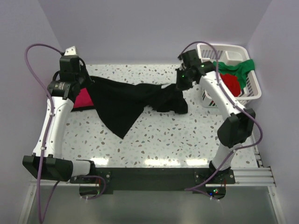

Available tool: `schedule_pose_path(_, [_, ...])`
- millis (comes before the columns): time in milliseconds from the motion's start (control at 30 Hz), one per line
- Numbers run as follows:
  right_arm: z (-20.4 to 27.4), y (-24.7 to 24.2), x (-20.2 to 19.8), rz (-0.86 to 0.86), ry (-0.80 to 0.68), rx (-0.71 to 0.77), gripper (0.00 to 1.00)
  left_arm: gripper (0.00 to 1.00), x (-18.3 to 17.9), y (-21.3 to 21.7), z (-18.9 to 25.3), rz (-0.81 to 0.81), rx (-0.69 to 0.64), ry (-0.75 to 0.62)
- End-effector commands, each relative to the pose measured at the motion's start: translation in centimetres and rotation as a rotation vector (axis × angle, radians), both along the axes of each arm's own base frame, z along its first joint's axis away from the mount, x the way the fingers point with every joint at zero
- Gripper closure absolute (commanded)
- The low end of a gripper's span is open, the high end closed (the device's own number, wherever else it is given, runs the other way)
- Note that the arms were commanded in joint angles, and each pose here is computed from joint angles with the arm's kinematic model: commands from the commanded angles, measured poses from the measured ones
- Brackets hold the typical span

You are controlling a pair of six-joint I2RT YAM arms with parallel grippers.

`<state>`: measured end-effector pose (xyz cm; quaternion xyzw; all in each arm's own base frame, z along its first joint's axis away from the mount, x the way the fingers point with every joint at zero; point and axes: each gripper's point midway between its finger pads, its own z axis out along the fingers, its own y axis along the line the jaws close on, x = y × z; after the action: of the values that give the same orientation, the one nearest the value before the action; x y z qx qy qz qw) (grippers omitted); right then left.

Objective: Fold and stack the t-shirts
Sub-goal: Flatten the tshirt out

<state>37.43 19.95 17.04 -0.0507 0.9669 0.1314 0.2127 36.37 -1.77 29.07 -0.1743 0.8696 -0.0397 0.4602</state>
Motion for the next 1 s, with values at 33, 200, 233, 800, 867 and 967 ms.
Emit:
schedule_pose_path(33, [10.0, -6.0, -0.9, -0.085, -0.198, -0.076, 1.00, 1.00, 0.3, 3.2, 6.8, 0.106, 0.061, -0.191])
schedule_pose_path(200, [9.4, -10.9, -5.0, -0.191, -0.186, -0.207, 1.00, 1.00, -2.4, 4.4, 6.7, 0.173, 0.055, -0.215])
schedule_pose_path(233, [8.7, -11.6, -5.8, -0.217, -0.167, -0.223, 1.00, 1.00, -3.0, 4.3, 6.2, 0.172, 0.051, -0.208])
schedule_pose_path(800, [-1.4, -3.1, -12.1, 0.000, 0.019, -0.032, 0.35, 1.00, -10.5, -2.6, -15.9, -0.112, -0.202, 0.239])
schedule_pose_path(867, [-2.8, -0.6, -13.3, 0.061, 0.059, -0.004, 0.36, 1.00, -10.4, -2.6, -16.3, -0.121, -0.191, 0.253])
schedule_pose_path(967, [-4.3, 3.8, -15.4, 0.180, 0.072, 0.050, 0.36, 1.00, -10.2, -2.4, -16.8, -0.130, -0.174, 0.271])
